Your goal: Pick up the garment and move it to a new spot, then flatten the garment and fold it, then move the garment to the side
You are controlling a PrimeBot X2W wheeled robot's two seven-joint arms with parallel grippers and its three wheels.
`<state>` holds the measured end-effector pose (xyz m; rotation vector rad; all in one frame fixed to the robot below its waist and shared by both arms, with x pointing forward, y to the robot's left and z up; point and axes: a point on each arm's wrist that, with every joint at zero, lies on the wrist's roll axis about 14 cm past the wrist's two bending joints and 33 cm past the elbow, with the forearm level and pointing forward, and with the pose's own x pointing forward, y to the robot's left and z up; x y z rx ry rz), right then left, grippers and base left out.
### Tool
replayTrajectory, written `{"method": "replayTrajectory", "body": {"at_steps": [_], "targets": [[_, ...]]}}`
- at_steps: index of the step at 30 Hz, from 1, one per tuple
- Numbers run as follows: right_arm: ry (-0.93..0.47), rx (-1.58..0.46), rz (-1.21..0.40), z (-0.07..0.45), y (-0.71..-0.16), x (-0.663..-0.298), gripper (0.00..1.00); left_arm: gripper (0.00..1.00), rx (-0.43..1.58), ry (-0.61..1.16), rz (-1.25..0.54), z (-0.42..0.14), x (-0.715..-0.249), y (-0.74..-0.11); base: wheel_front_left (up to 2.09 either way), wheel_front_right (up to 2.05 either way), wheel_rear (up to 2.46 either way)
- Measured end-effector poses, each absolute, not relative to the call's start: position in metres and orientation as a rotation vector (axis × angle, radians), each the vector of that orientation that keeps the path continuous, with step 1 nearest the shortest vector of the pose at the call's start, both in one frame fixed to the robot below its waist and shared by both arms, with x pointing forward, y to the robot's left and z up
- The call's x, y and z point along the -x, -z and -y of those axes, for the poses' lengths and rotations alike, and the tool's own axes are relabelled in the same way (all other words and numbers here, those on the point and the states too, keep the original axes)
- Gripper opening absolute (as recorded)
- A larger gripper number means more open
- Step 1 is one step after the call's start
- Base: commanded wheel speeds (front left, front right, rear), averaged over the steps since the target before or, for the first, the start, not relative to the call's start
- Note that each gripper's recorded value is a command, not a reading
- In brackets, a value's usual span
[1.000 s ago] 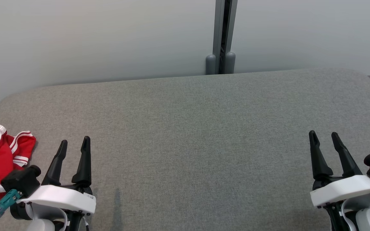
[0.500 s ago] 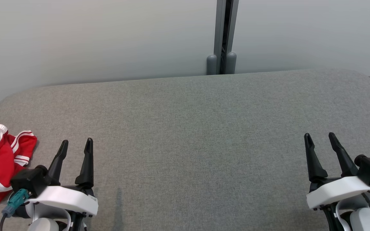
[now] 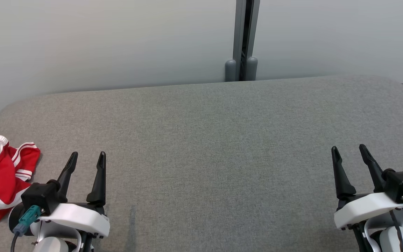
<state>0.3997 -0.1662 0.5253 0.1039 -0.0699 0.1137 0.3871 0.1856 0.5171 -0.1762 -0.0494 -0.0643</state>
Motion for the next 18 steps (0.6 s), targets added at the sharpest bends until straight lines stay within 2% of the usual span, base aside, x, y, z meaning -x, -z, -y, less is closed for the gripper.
{"method": "replayTrajectory", "body": {"at_steps": [18], "targets": [[-0.105,-0.045,0.062,0.1673,-0.5190,-0.4015,1.00,1.00,0.063,0.066,0.077,-0.1851,-0.3883,-0.5211,0.00,0.00,0.00]]}}
